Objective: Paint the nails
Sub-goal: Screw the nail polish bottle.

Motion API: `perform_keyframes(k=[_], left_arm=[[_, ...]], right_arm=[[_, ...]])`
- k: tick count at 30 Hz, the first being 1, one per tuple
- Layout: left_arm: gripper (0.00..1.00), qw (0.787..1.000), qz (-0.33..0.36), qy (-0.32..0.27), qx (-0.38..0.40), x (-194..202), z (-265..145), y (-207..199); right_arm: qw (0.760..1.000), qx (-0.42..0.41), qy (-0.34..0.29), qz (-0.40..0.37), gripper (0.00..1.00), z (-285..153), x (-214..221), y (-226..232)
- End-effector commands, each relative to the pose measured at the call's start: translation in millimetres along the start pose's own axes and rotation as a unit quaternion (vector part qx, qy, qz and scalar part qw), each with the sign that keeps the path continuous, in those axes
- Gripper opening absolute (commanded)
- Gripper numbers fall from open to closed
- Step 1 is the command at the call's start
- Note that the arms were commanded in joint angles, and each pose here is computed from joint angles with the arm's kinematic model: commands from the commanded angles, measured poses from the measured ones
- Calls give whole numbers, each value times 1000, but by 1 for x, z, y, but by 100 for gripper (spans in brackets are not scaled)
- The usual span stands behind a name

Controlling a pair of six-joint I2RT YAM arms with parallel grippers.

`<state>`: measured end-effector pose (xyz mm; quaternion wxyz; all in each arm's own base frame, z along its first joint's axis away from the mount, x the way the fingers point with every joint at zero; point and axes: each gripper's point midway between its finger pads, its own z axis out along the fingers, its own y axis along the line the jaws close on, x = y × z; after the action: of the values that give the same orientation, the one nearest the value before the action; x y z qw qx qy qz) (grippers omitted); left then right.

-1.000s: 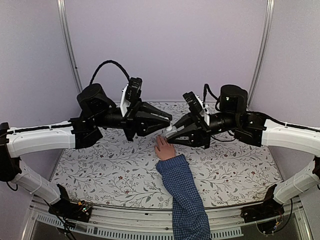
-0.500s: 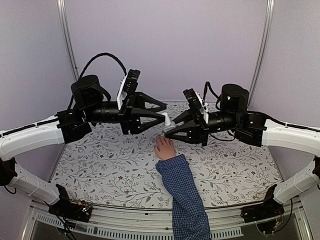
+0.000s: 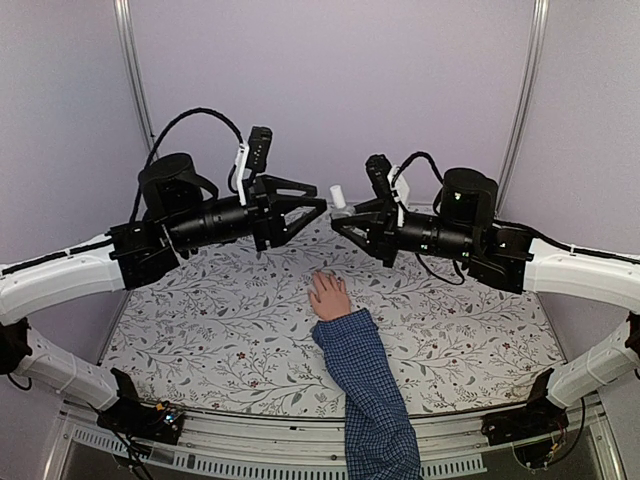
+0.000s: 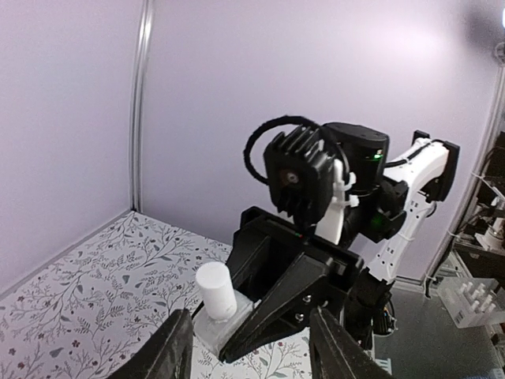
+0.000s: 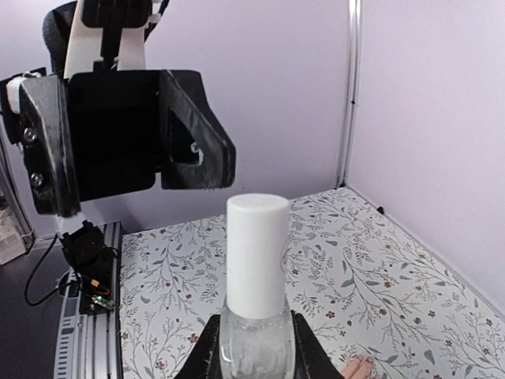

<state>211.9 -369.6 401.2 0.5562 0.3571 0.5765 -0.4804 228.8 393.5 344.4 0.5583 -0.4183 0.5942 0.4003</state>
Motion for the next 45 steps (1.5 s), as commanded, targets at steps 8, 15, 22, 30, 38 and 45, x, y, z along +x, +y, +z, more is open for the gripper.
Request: perform_keyframes(k=[8,15,22,30,38,45], left_arm=[[48,994,-55,-7,-90,0,32,41],[41,995,-67,-3,-68,2,48,39],[32,995,-76,21,-57,13,63,41],[11,996,-75,28,-47,19,61,37],[1,996,-75,28,-32,26,55,31],[0,997,-58,41,3,36,50,18]], right_arm=[[994,110,4,-10,0,3,-1,-27],[993,117,8,-12,0,4,-2,-29],[993,114,12,-17,0,5,1,-28],[994,104,4,-18,0,3,-3,-24],[995,91,-26,-13,0,-1,-16,-18],[998,42,-41,-39,0,-9,-29,1]])
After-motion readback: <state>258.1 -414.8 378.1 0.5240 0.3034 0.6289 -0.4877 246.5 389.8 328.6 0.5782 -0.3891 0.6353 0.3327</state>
